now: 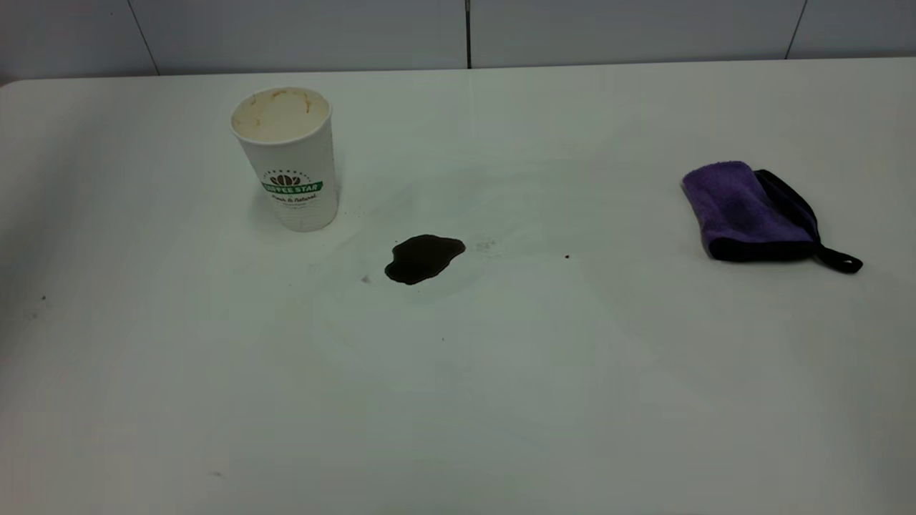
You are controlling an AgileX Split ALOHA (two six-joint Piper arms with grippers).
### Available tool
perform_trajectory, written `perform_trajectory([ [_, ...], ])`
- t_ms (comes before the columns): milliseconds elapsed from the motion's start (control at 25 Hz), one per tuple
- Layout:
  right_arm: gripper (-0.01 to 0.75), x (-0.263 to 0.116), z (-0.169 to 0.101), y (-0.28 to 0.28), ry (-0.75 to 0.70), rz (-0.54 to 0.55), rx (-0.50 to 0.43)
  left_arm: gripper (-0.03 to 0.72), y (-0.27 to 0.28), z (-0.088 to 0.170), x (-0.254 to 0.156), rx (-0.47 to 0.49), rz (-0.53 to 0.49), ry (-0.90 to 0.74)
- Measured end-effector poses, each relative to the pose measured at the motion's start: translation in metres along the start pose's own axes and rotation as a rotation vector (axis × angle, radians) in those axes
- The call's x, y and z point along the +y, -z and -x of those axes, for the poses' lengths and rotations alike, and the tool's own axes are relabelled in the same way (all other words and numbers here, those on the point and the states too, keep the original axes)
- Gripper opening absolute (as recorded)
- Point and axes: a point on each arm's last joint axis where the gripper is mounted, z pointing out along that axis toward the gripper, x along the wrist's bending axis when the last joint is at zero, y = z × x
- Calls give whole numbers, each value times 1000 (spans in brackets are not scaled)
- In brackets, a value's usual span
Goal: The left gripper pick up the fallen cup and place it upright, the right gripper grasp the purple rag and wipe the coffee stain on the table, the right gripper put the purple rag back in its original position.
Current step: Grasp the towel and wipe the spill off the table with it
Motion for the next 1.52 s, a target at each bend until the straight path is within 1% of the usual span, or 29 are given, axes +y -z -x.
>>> perform_trajectory([
  [120, 590, 0, 0, 0, 0, 0, 0, 617, 17, 1, -30, 16, -11, 35],
  [280, 590, 0, 0, 0, 0, 0, 0, 555, 34, 3, -70, 20, -16, 51],
  [520, 590, 0, 0, 0, 0, 0, 0, 476, 39, 9, -131, 18, -59, 95],
  [640, 590, 0, 0, 0, 0, 0, 0, 451, 43, 12, -160, 19, -56, 139],
  [760, 590, 0, 0, 0, 0, 0, 0, 437, 53, 14, -188, 20, -14, 164],
  [1000, 590, 0, 0, 0, 0, 0, 0, 429, 84, 18, -242, 23, 161, 181],
  [1160, 590, 0, 0, 0, 0, 0, 0, 429, 85, 22, -280, 26, 230, 170],
  [1360, 590, 0, 0, 0, 0, 0, 0, 429, 61, 27, -317, 30, 227, 131],
  [1520, 590, 0, 0, 0, 0, 0, 0, 429, 42, 33, -338, 45, 226, 173],
])
